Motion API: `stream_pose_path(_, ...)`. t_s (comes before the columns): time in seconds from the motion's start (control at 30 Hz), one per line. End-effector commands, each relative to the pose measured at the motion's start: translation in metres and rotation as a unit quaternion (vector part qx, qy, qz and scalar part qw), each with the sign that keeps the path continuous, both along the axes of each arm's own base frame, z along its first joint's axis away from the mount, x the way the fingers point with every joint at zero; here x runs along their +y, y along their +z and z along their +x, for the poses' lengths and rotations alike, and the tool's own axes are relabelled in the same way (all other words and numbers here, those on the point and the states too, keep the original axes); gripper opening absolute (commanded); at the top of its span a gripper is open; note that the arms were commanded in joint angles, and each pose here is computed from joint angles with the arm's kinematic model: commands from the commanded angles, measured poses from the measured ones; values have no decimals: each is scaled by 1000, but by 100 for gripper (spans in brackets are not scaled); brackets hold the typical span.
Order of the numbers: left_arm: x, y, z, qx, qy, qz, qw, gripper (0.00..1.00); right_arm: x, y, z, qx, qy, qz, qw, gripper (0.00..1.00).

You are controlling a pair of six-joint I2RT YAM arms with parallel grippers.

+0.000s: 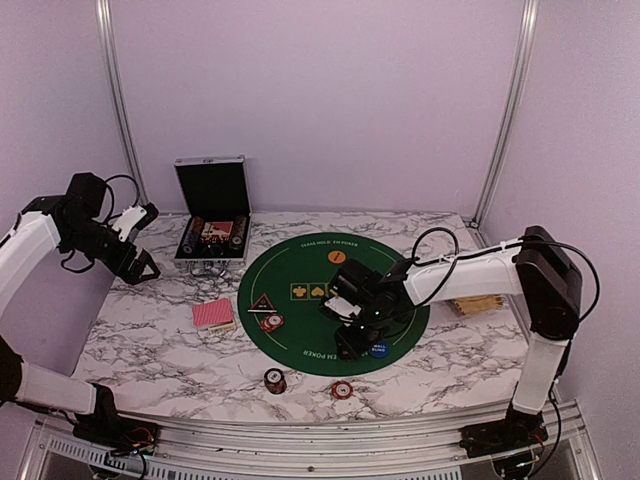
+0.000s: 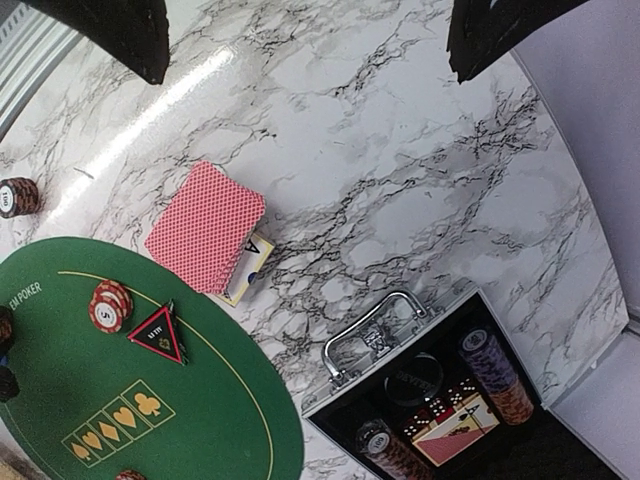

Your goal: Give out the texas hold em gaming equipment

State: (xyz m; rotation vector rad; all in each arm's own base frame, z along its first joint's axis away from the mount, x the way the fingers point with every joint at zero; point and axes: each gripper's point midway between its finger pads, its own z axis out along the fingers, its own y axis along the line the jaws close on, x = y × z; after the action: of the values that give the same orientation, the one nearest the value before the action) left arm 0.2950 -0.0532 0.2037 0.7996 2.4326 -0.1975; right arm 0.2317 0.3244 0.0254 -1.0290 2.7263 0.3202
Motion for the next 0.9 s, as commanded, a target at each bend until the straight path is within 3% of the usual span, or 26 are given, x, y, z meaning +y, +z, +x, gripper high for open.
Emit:
stream_pose_path(0.0, -12, -17, -13, 38, -37, 5, 999, 99, -6, -8, 6, -9, -6, -5, 1000, 7)
stream_pose_path(0.3, -25, -40, -23, 74, -72, 37, 994, 99, -15, -15, 8, -10, -11, -16, 1000, 12)
stream_pose_path(0.47, -31, -46, -27, 82, -84, 38, 992, 99, -16, -14, 6, -8, -11, -16, 1000, 36)
stream_pose_path(0.63, -37, -59, -31, 102, -100, 53, 988, 99, -12, 3, 12, -23, -13, -7, 1000, 50)
stream_pose_path(0.87, -42, -72, -28, 120, -118, 65, 984, 99, -6, 36, 22, -50, -17, 8, 999, 60)
